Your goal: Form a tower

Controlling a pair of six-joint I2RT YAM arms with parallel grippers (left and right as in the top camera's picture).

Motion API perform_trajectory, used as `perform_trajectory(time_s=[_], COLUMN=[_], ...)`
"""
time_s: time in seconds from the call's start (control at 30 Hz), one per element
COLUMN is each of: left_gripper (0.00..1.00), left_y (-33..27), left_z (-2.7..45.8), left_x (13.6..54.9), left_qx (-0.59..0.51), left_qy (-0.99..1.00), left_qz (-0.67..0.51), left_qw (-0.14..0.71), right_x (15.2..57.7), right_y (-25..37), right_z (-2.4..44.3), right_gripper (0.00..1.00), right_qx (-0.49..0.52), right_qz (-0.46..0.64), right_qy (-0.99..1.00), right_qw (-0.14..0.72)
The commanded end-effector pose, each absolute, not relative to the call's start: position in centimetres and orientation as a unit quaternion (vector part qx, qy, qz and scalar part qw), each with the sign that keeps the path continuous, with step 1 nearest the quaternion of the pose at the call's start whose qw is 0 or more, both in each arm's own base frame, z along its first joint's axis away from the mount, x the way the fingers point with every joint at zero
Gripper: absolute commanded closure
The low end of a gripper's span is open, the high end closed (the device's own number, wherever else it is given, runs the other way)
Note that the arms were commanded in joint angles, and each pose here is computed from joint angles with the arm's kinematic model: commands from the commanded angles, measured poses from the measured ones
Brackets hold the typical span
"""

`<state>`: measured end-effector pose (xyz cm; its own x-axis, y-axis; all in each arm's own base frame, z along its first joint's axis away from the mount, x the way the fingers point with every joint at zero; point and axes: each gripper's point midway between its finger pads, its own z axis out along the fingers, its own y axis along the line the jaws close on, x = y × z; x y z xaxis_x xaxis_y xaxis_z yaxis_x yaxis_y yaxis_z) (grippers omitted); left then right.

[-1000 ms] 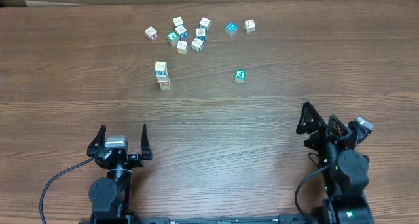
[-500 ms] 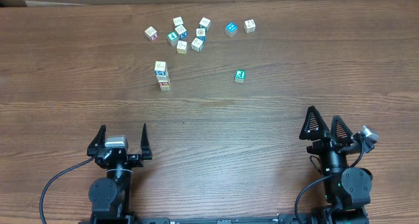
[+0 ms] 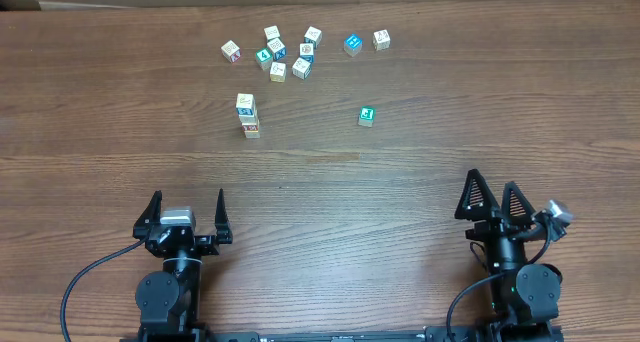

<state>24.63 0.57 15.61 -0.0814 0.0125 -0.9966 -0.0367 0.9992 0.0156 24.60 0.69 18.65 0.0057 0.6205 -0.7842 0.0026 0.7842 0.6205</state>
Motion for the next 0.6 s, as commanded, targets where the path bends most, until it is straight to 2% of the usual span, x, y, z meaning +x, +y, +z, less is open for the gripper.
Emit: perform_trajectory(time_s=[0.0,0.57], left_gripper=[0.01,0.0], left_y=[0.8,0.8], left_z=[15.7,15.7], left_x=[24.6,24.6], left_qx=[-0.002,-0.002], left_qy=[0.733,0.733], left_qz=[0.03,0.03], left_qw=[0.68,0.68], right_x=[24.5,24.6], right_y=[0.7,0.7], right_z=[18.4,17.3], right_gripper=[0.0,0.0], right_qx=[0.233,0.235], right_qz=[0.233,0.228], right_qy=[0.661,0.67], right_qw=[0.674,0.666])
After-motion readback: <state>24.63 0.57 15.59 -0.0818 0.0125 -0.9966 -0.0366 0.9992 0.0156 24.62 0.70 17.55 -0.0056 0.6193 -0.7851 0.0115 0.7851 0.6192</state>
